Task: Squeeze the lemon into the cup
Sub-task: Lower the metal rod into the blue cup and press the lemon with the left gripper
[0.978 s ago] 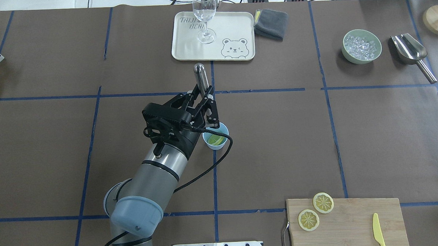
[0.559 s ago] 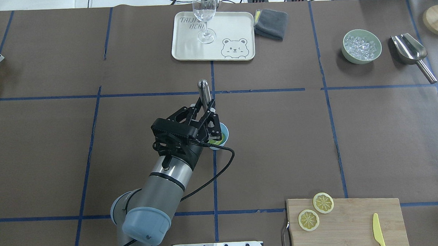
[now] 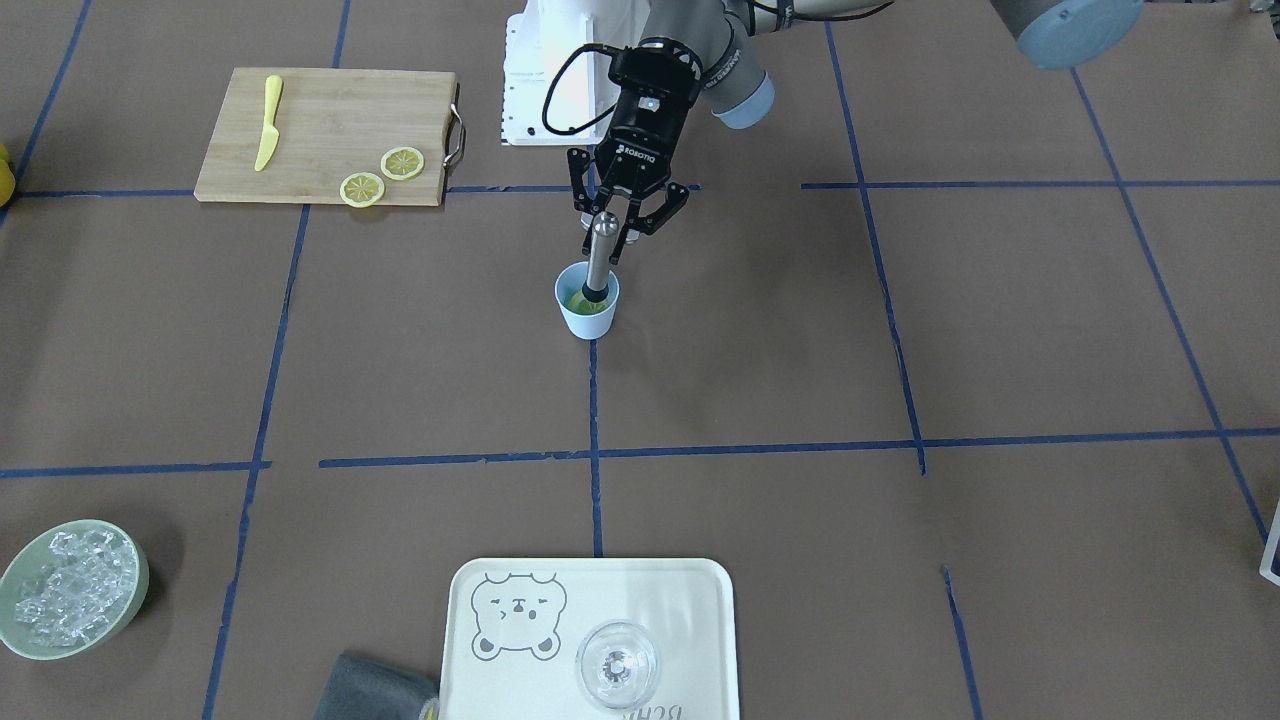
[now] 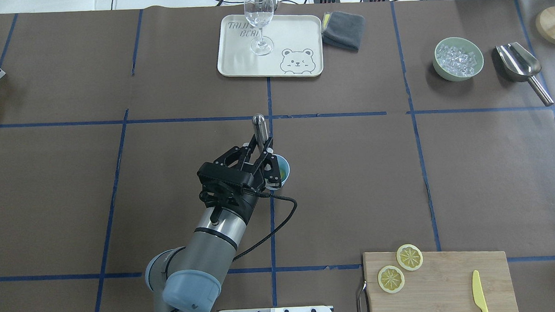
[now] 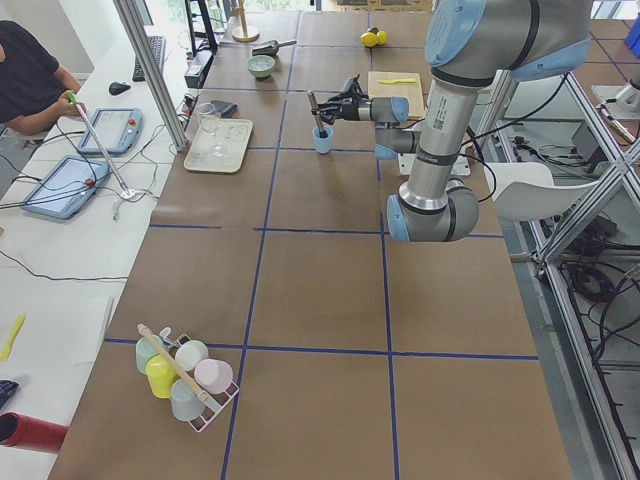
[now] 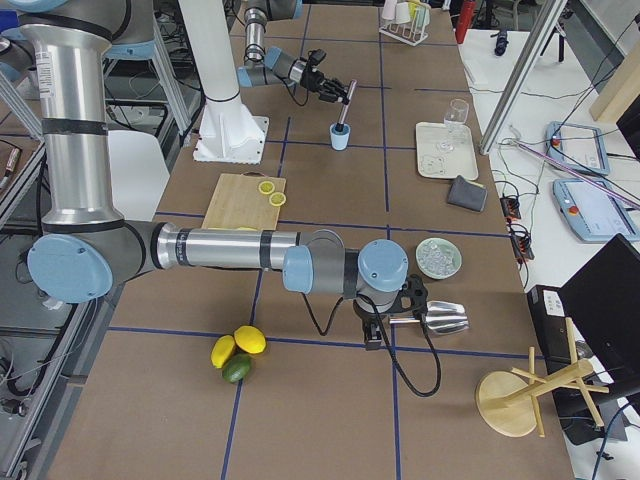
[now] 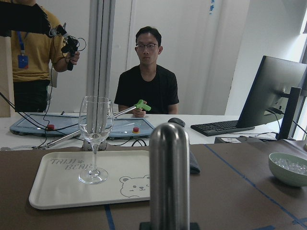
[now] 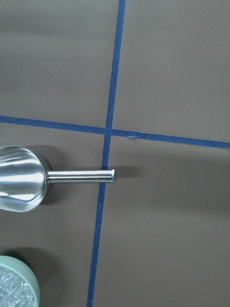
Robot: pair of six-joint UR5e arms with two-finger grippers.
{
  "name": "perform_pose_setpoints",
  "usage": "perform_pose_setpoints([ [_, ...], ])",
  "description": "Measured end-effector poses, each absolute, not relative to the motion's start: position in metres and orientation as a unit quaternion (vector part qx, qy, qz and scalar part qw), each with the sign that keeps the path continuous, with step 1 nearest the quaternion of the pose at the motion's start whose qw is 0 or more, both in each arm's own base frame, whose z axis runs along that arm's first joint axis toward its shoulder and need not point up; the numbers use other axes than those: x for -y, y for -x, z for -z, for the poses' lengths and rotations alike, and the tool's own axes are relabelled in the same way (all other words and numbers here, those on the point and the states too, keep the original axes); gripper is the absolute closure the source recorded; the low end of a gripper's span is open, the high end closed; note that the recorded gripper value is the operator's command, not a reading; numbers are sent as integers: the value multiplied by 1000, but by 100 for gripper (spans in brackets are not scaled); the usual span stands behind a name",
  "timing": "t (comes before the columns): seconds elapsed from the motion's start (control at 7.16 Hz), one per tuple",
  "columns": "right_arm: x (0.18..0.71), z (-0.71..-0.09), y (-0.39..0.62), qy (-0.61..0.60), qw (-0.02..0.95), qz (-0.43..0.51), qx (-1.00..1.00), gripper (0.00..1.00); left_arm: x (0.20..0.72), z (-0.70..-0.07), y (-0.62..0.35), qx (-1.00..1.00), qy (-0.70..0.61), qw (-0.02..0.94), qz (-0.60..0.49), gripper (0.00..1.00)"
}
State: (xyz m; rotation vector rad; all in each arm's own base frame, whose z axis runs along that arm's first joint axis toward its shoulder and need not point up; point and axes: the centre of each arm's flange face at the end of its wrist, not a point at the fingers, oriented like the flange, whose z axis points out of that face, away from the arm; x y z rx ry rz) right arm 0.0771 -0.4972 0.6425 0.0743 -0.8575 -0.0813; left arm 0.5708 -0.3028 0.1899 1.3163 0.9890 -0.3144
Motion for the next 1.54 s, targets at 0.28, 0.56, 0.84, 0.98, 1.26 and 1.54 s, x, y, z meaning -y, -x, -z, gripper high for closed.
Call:
perform_pose_setpoints([
  [0.28,498,-641,-78,-37,908,39,416,0,304,-193,-581,-434,-584,672,136,100],
  [0.56,498,-641,-79,-38,908,39,416,0,304,-197,-586,-431,-584,675,133,100],
  [0.84,498,-640,-79,-39,908,39,416,0,303,-202,-592,-428,-583,679,129,100],
  [0.98,498,-638,-79,-41,907,39,417,0,302,-204,-594,-426,-583,680,127,100],
  [1.26,498,-637,-79,-42,907,40,417,0,301,-200,-593,-431,-582,678,128,100],
  [1.54,499,-634,-79,-45,907,41,416,0,300,-176,-575,-438,-592,665,124,100],
])
